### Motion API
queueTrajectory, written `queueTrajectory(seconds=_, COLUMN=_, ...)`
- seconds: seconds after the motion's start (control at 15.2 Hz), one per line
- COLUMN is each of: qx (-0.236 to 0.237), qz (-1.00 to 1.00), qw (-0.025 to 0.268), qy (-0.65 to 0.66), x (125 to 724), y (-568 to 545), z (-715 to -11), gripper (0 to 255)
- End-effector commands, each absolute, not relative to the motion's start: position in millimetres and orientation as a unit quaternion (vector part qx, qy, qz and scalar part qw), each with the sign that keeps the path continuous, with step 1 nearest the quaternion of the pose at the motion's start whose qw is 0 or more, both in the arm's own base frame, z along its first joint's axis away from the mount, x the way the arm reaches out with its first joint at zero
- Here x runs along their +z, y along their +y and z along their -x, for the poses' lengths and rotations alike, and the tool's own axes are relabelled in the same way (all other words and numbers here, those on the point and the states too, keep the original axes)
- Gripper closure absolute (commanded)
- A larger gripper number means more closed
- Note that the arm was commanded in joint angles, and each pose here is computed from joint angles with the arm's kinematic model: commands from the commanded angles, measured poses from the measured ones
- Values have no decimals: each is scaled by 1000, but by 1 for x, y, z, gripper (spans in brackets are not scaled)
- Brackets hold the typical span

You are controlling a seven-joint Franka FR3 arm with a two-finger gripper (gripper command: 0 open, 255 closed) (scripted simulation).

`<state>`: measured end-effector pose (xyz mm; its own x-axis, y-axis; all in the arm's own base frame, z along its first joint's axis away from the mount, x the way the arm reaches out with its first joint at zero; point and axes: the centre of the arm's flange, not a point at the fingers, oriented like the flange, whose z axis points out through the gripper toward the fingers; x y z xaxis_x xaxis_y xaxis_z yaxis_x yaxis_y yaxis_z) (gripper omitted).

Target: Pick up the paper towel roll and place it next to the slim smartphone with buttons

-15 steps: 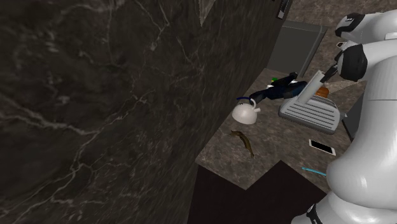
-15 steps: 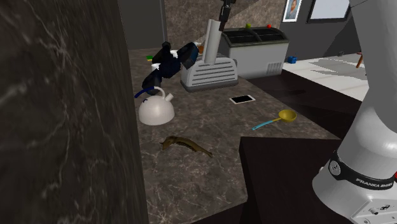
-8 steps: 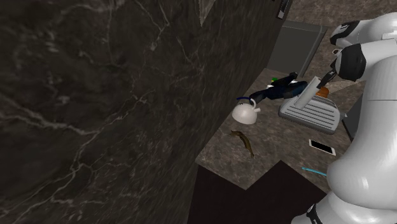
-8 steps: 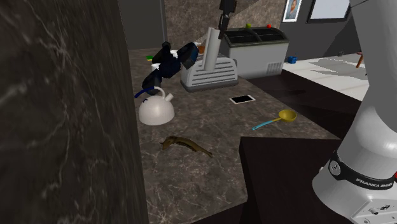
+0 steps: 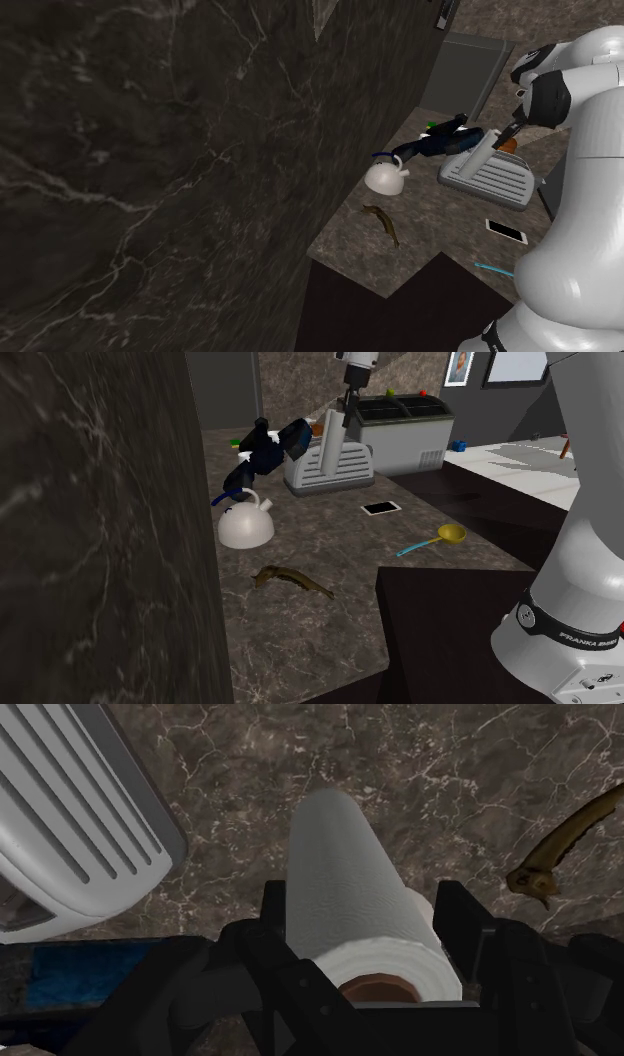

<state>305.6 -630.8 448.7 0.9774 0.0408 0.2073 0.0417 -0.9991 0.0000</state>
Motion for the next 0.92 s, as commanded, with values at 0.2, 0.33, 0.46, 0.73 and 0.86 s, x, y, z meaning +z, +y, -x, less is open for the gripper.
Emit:
queueTrajectory(seconds=0.2, qx=-104, qz=994, qw=2, qy=-21, x=422, y=-629, z=-305, gripper=255)
queueTrajectory(seconds=0.33, qx=-104, qz=994, qw=2, qy=-21, x=411, y=-629, z=-305, gripper=255)
queueTrajectory(seconds=0.46, qx=-104, qz=994, qw=2, qy=-21, x=400, y=-629, z=-305, gripper=255)
queueTrajectory(seconds=0.73, qx=-104, qz=994, qw=2, qy=-21, x=379, y=-629, z=-305, gripper=255)
queueTrajectory(seconds=0.86, qx=-104, qz=994, qw=2, qy=-21, x=369, y=-629, z=-305, gripper=255)
